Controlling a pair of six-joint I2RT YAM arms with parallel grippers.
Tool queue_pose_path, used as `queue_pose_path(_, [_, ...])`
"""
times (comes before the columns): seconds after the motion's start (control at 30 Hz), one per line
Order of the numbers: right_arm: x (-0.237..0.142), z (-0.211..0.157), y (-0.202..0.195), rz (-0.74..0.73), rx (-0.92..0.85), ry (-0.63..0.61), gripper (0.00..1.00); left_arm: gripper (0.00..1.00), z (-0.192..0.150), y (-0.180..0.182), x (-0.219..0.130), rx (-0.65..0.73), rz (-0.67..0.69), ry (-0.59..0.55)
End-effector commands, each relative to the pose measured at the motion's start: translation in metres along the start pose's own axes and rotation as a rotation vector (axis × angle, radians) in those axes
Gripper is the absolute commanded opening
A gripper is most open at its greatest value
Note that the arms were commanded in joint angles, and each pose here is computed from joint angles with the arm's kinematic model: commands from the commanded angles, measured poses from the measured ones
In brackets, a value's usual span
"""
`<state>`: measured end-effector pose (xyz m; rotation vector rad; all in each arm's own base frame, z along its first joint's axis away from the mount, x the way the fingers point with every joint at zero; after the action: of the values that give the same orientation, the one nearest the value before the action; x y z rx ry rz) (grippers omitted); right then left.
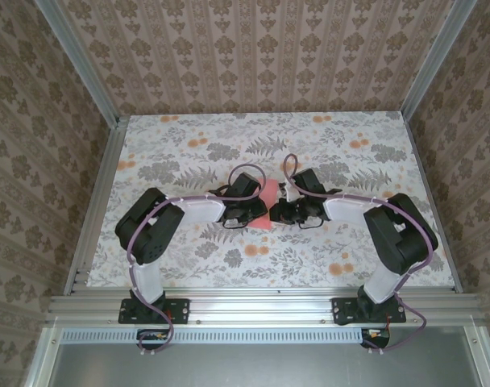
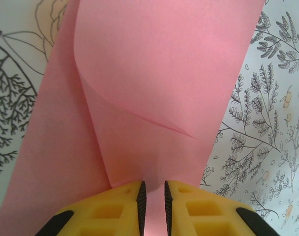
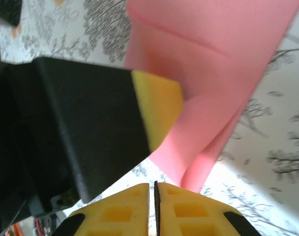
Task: Fold a paper plane with a square sheet of paper (pick it up from the middle)
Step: Fold the triangle a second time at the center of the table.
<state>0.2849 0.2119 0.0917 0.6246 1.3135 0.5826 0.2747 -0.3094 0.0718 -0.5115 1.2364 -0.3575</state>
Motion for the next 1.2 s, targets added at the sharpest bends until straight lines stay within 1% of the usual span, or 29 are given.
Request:
queue_pose_path(0.0, [0.008, -0.008, 0.013, 0.082, -0.031, 0.063, 0.10, 0.21, -0.002, 0.006, 0.004, -0.015, 0.033, 0.010])
queue_pose_path(0.13, [0.016, -0.009, 0.013, 0.085, -0.015, 0.066, 0.08, 0.21, -0.002, 0.005, 0.003, -0.019, 0.028, 0.009])
queue_pose_path(0.47, [0.027, 0.000, -0.004, -0.024, 0.009, 0.034, 0.07, 0.21, 0.000, 0.003, 0.001, -0.020, 0.018, 0.007])
queue_pose_path(0.67, [0.025, 0.001, -0.020, -0.144, -0.001, 0.018, 0.07, 0.21, -0.001, 0.004, 0.001, -0.019, 0.022, 0.008])
queue_pose_path(0.83, [0.025, -0.003, -0.032, -0.209, 0.011, 0.033, 0.07, 0.21, -0.002, 0.006, 0.004, -0.021, 0.027, 0.012])
queue_pose_path(1.17, [0.022, -0.007, -0.045, -0.263, 0.020, 0.057, 0.07, 0.21, -0.002, 0.009, 0.004, -0.024, 0.038, 0.011])
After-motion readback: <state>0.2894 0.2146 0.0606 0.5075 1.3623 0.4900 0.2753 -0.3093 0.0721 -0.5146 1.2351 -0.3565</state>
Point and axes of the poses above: each hand's point on the last joint's axis, 136 mm out from that joint toward the fingers, its own x axis out along the fingers, its own y axis along the line the jaws close on, z = x × y, the point moved 6 cm from there along -x, back along the fingers, and after that the axes turned 6 degrees about x, right-handed, at the moved point
